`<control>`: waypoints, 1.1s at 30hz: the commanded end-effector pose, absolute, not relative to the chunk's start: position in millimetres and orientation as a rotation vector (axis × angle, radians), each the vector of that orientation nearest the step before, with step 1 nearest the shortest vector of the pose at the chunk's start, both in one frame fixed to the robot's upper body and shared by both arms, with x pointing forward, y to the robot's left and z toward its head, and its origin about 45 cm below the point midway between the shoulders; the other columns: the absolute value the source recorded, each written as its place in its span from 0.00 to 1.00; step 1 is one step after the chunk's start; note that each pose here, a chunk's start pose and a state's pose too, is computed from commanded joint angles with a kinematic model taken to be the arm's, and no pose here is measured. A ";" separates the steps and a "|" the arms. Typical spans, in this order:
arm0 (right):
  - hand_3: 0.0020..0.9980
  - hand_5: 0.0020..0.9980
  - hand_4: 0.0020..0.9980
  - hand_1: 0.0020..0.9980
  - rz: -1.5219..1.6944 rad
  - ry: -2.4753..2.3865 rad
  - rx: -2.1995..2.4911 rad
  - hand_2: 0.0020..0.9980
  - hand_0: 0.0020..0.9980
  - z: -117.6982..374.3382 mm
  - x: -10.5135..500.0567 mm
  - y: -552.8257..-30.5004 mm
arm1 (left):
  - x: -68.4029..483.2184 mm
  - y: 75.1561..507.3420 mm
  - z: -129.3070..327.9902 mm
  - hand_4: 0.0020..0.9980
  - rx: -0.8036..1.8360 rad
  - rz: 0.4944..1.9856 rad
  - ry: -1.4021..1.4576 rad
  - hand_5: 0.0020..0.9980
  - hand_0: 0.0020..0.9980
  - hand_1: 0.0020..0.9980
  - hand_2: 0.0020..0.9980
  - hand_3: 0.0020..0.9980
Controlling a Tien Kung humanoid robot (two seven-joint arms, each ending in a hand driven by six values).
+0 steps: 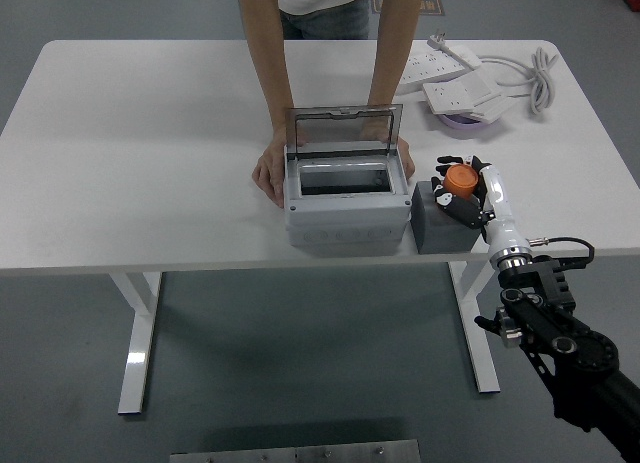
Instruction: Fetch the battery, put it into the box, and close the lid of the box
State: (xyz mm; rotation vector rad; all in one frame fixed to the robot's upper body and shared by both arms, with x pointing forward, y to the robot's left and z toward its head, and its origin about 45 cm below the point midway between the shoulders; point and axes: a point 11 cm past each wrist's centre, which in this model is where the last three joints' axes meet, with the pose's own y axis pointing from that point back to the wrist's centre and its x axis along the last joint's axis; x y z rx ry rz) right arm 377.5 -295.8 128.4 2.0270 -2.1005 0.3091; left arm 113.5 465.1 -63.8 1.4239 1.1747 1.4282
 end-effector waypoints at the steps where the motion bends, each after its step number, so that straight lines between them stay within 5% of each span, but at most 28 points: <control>1: 0.50 0.01 0.60 0.56 0.309 -2.100 2.027 0.52 0.50 128.4 377.5 -295.7 | 113.8 465.2 -63.7 0.81 1.424 1.429 1.174 0.50 0.81 0.88 0.82 0.82; 3: 0.46 0.04 0.57 0.49 0.308 -2.100 2.028 0.48 0.46 128.4 377.5 -295.6 | 114.0 465.3 -63.6 0.81 1.423 1.430 1.173 0.50 0.80 0.88 0.82 0.82; 8: 0.46 0.04 0.57 0.49 0.306 -2.105 2.027 0.48 0.46 128.4 377.5 -295.6 | 114.4 465.4 -63.5 0.81 1.422 1.431 1.172 0.50 0.80 0.88 0.82 0.82; 9: 0.38 0.10 0.52 0.42 0.305 -2.105 2.027 0.42 0.45 128.4 377.4 -295.5 | 114.4 465.4 -63.5 0.81 1.422 1.431 1.172 0.50 0.80 0.88 0.82 0.82; 14: 0.38 0.10 0.52 0.42 0.298 -2.107 2.027 0.42 0.45 127.9 377.4 -295.5 | 114.7 465.6 -63.4 0.81 1.423 1.432 1.171 0.50 0.80 0.88 0.82 0.82; 15: 0.41 0.07 0.51 0.41 0.297 -2.108 2.027 0.42 0.34 127.8 377.4 -295.5 | 114.7 465.7 -63.3 0.81 1.423 1.432 1.170 0.50 0.80 0.88 0.82 0.82; 21: 0.44 0.06 0.53 0.41 0.290 -2.110 2.027 0.47 0.29 127.4 377.6 -295.7 | 115.3 466.4 -62.9 0.81 1.426 1.433 1.165 0.51 0.81 0.88 0.82 0.82; 33: 0.45 0.05 0.51 0.42 0.288 -2.122 2.027 0.50 0.29 128.9 379.4 -295.7 | 116.5 467.5 -62.4 0.82 1.434 1.435 1.151 0.52 0.81 0.88 0.82 0.82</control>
